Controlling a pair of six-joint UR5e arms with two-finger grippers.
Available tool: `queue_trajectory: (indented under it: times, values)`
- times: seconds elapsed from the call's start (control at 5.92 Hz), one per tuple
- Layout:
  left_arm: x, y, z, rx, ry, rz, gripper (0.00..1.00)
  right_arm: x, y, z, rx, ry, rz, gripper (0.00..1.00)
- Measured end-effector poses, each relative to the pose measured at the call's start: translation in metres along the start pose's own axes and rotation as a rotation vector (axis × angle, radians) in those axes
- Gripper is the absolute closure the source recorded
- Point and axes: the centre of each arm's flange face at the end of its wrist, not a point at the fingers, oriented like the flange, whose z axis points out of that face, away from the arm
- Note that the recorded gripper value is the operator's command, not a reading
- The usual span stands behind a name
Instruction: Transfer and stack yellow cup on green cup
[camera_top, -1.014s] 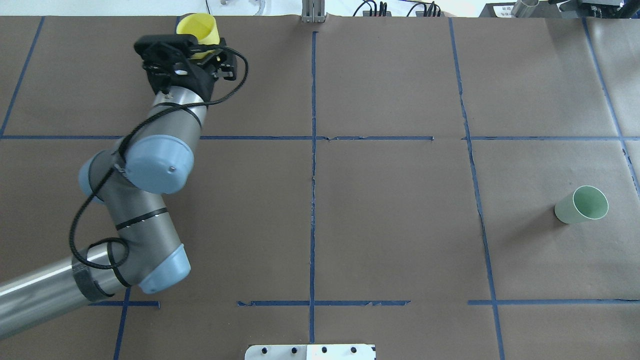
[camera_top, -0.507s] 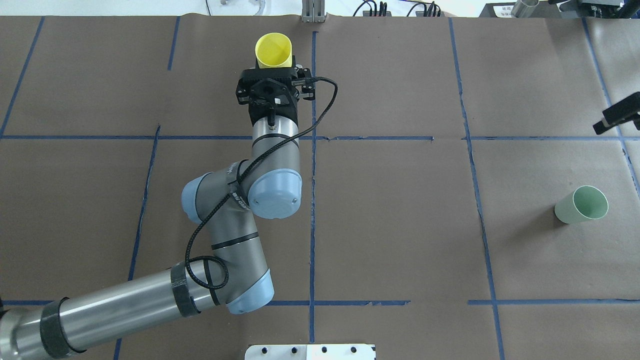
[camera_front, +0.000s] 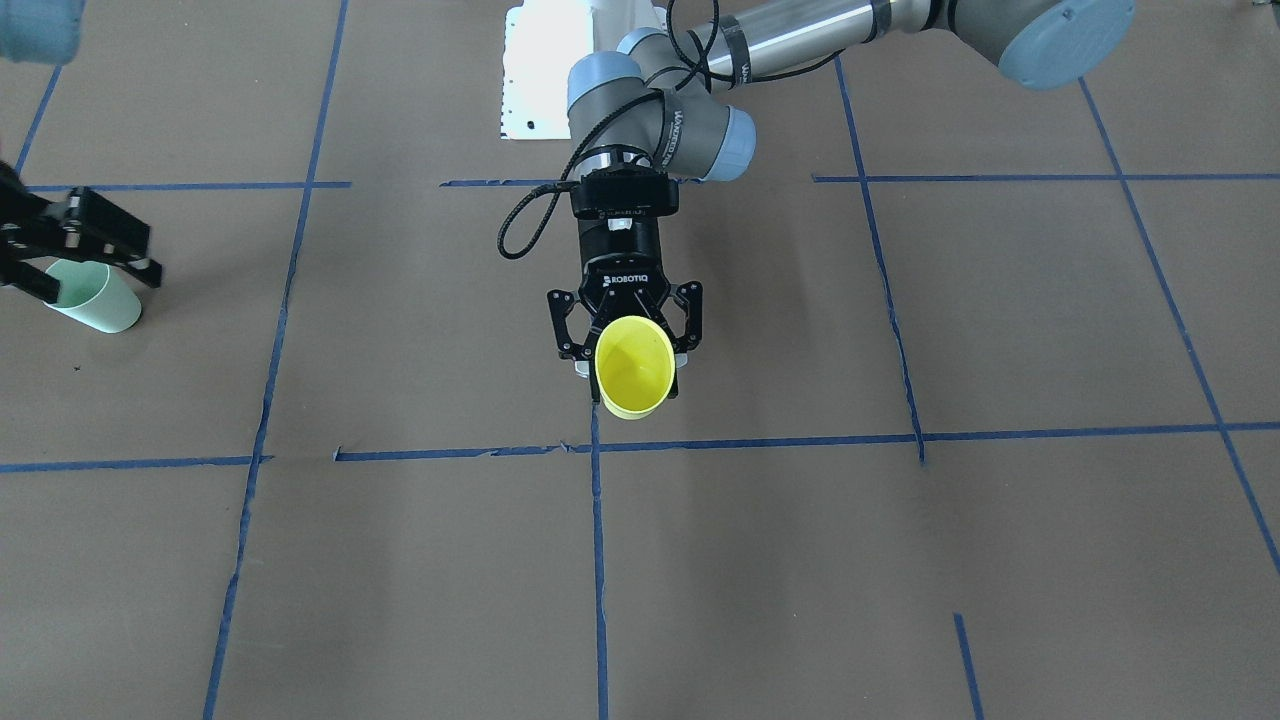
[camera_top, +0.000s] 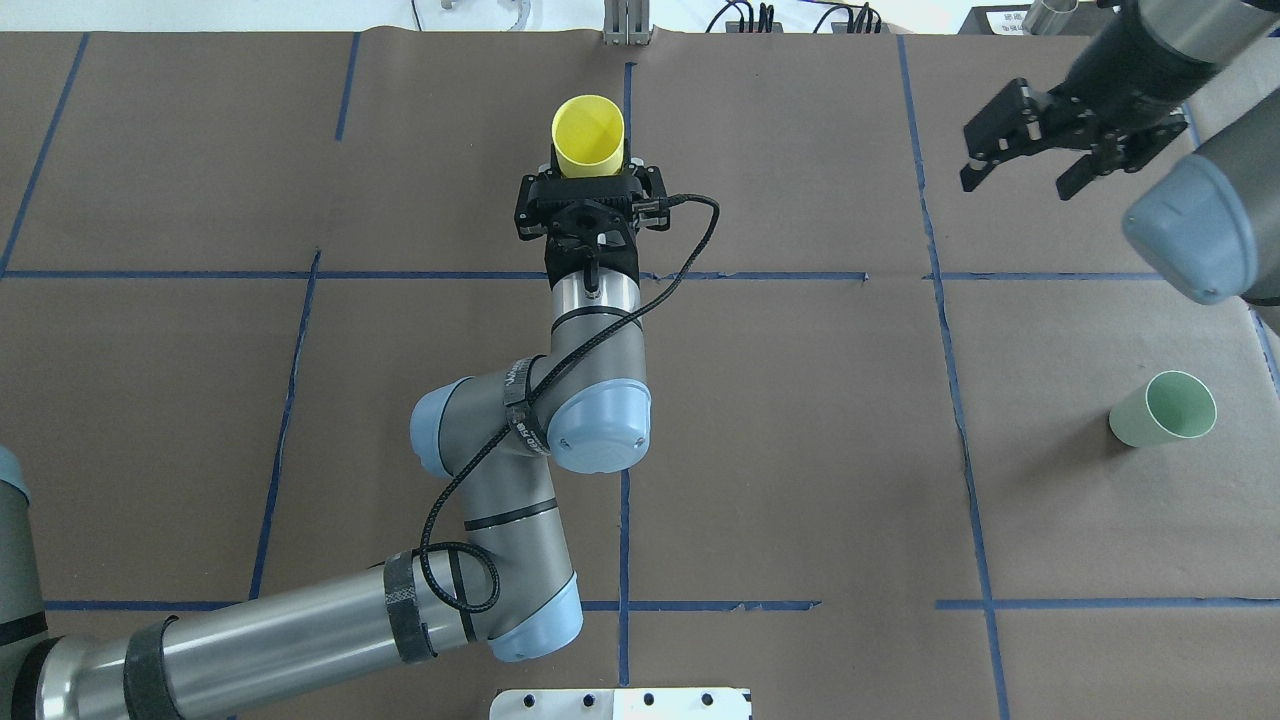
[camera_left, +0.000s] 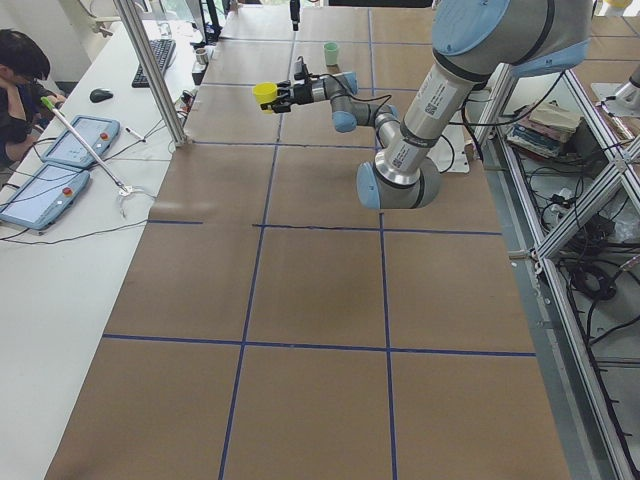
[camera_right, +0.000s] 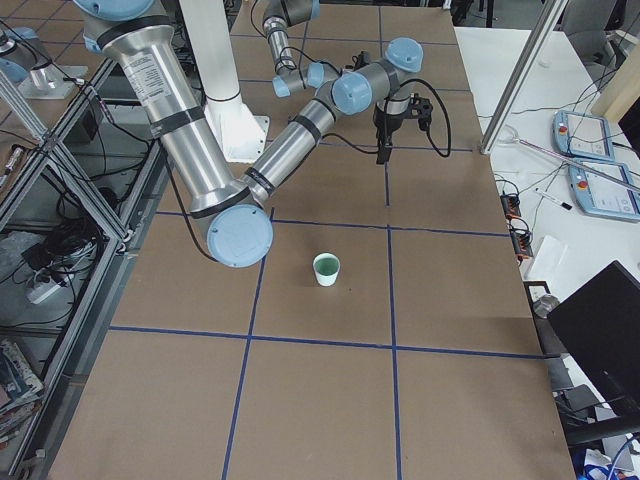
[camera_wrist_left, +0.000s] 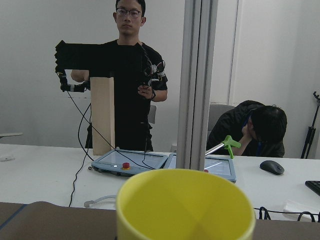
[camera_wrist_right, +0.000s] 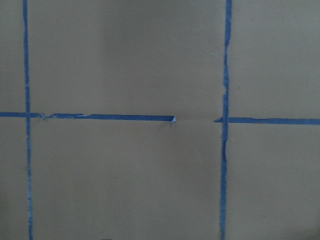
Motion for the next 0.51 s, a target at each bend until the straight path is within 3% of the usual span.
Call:
queue_trajectory:
  times: [0.51]
  values:
    - [0.004,0.015,-0.008,-0.015,0.006,0.012,0.55,-0.164,-0.067,-0.001,-0.057,0.023,0.023,0.00]
